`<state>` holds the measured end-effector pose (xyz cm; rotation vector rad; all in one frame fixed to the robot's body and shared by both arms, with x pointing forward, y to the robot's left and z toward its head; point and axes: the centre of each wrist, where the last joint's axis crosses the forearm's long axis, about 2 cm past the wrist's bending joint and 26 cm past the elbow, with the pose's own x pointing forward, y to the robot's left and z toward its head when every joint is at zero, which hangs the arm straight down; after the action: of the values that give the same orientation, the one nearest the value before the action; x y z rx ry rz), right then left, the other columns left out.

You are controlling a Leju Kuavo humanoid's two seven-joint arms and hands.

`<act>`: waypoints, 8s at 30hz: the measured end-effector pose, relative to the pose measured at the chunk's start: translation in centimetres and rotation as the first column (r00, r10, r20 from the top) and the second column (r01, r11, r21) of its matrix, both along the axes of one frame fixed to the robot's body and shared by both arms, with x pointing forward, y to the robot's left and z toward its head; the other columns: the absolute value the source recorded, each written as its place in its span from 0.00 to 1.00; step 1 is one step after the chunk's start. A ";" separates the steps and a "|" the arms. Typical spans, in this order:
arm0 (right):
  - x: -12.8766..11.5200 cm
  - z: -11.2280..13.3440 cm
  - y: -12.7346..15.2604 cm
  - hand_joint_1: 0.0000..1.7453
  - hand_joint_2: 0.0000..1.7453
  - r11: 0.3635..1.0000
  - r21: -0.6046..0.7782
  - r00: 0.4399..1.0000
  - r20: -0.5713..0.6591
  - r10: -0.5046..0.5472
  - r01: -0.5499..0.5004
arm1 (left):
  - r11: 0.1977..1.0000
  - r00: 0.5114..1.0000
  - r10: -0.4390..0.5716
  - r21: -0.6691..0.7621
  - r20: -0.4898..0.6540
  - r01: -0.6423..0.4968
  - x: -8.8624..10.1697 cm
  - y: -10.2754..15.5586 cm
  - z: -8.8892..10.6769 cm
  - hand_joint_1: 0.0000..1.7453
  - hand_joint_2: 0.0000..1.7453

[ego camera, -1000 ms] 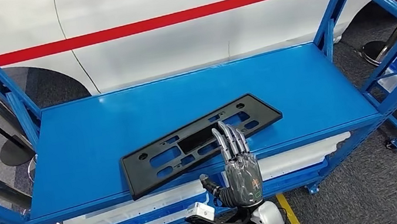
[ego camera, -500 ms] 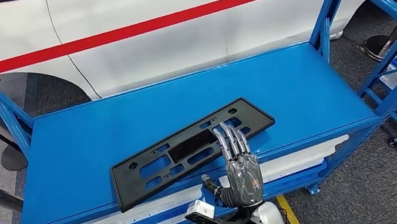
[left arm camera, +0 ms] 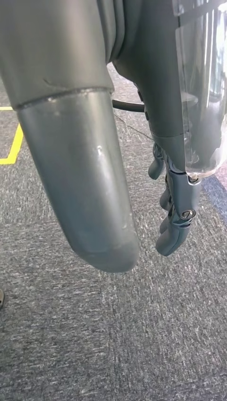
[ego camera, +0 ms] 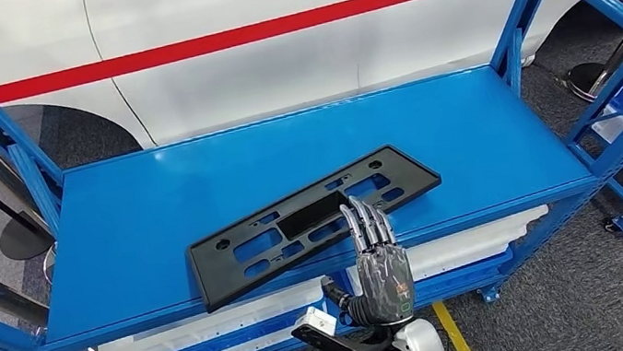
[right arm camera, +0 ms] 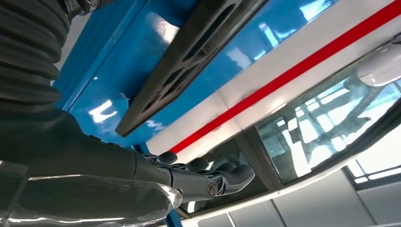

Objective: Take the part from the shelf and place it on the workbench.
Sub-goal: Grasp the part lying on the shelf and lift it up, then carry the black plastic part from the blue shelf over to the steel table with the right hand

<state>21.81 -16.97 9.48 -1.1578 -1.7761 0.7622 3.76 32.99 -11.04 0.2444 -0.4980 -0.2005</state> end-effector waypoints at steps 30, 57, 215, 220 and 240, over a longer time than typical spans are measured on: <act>2.7 -1.8 1.5 0.00 1.00 0.999 -0.009 0.994 -0.097 0.042 -0.043 | 0.999 1.000 -0.010 -0.037 -0.004 0.009 0.1 -0.9 -0.1 0.00 0.00; 3.4 -1.4 3.3 0.00 1.00 0.997 -0.049 0.993 -0.098 0.062 -0.067 | 0.999 0.999 -0.021 -0.035 -0.043 0.020 0.1 -1.4 -0.1 0.00 0.00; -5.9 4.1 -0.8 1.00 1.00 0.128 0.769 0.704 0.487 0.518 -0.626 | 0.978 0.986 0.145 -0.140 -0.084 -0.155 -0.1 -6.1 -0.1 0.00 1.00; -6.0 4.0 -0.9 1.00 1.00 0.117 0.778 0.709 0.488 0.509 -0.618 | 0.978 0.987 0.137 -0.145 -0.087 -0.148 -0.1 -6.1 -0.1 0.00 1.00; -6.5 3.7 -1.4 1.00 1.00 0.039 0.807 0.722 0.505 0.472 -0.590 | 0.983 0.990 0.114 -0.134 -0.088 -0.125 -0.3 -5.4 -0.1 0.00 1.00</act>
<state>15.30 -18.37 13.16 0.4136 -2.2026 -0.1553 3.45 27.55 -11.19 0.1290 -0.4144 -0.0576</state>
